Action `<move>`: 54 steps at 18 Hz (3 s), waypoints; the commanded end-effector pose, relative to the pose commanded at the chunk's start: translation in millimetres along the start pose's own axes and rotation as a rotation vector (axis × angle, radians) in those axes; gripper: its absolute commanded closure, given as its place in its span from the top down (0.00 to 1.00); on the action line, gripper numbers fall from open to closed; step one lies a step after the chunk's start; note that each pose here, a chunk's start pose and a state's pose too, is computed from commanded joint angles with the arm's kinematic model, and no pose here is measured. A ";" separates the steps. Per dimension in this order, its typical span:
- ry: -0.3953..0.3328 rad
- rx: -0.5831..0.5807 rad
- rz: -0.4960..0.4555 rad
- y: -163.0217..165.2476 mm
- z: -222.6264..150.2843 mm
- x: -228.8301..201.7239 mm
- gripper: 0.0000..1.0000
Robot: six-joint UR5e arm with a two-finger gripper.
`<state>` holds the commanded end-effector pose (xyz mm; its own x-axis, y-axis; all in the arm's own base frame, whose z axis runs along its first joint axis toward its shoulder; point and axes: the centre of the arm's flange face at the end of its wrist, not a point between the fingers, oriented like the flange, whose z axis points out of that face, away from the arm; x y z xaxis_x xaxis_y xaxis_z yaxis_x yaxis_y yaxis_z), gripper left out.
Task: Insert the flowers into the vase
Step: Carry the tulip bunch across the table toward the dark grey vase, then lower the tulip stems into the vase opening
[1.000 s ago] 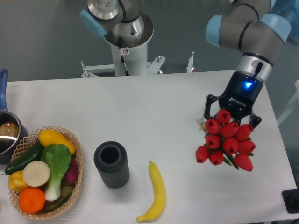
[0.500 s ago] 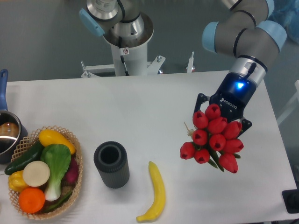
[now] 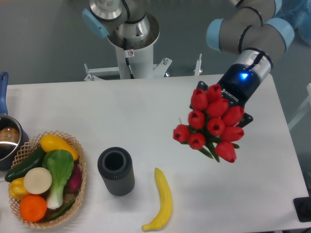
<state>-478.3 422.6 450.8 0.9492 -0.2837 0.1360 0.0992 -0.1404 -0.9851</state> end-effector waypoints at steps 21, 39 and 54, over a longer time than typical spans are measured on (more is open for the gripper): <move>0.120 -0.013 0.017 -1.1 68.2 31.7 0.56; 0.243 0.098 0.036 -4.9 98.7 45.4 0.56; 0.304 0.110 0.044 5.8 133.6 41.8 0.56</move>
<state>-398.2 536.7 436.7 0.8223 -0.5598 0.1022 0.1077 -0.0232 -0.9939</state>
